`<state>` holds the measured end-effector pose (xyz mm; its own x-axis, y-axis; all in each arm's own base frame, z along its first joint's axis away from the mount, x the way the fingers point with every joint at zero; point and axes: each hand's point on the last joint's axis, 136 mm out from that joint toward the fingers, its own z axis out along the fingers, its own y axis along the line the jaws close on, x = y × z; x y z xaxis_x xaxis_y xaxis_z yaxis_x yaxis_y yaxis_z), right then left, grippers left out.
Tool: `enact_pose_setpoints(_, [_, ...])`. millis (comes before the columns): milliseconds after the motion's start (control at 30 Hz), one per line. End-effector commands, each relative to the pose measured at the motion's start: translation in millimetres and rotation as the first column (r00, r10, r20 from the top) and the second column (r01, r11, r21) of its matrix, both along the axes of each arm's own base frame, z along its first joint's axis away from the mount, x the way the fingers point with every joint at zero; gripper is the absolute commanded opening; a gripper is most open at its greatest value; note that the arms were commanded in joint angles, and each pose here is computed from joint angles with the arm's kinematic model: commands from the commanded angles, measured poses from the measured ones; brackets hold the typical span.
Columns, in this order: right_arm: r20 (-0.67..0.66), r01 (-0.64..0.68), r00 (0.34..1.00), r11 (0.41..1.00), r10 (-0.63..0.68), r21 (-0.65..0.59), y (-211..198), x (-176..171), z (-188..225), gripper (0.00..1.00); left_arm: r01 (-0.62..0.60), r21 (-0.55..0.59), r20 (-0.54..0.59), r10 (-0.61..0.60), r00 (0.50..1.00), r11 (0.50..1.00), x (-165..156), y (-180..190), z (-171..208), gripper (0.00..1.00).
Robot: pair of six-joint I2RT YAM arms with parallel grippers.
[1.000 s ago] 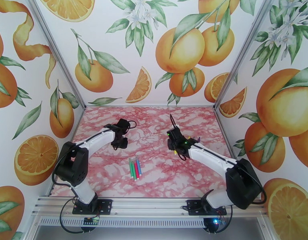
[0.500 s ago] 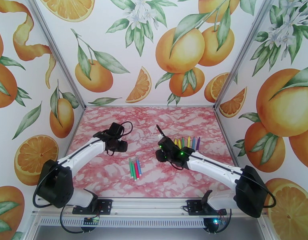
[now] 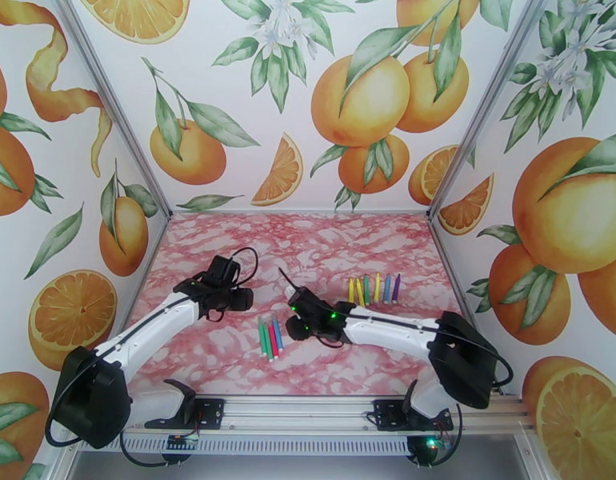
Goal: Open the pen caps
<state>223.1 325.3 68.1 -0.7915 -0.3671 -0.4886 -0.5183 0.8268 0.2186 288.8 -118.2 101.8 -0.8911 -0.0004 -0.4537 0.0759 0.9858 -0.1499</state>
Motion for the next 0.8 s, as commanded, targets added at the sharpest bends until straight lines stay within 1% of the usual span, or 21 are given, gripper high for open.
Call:
enact_pose_setpoints(0, [0.002, -0.02, 1.0, 0.998, 0.02, 0.052, 25, 0, 5, 0.38, -0.029, -0.027, 0.024, 0.029, 0.999, 0.999, 0, 5, 2, 0.58])
enact_pose_setpoints(167, [-0.014, -0.04, 0.999, 0.999, 0.04, 0.031, 40, -4, -8, 0.38, -0.041, -0.033, 0.021, 0.042, 0.999, 0.999, -5, 11, -1, 0.58])
enact_pose_setpoints(400, [-0.022, -0.032, 0.999, 0.999, 0.032, 0.012, 50, -4, -21, 0.38, -0.054, -0.05, 0.03, 0.056, 0.998, 0.997, -6, 18, 2, 0.58])
enact_pose_setpoints(600, [-0.032, -0.029, 0.999, 0.999, 0.028, -0.026, 51, -5, -33, 0.37, -0.057, -0.054, 0.028, 0.058, 0.998, 0.997, -7, 20, 1, 0.58])
enact_pose_setpoints(767, [-0.034, -0.022, 0.999, 0.999, 0.021, -0.034, 52, -5, -38, 0.36, -0.061, -0.058, 0.029, 0.063, 0.998, 0.996, -7, 21, 1, 0.58])
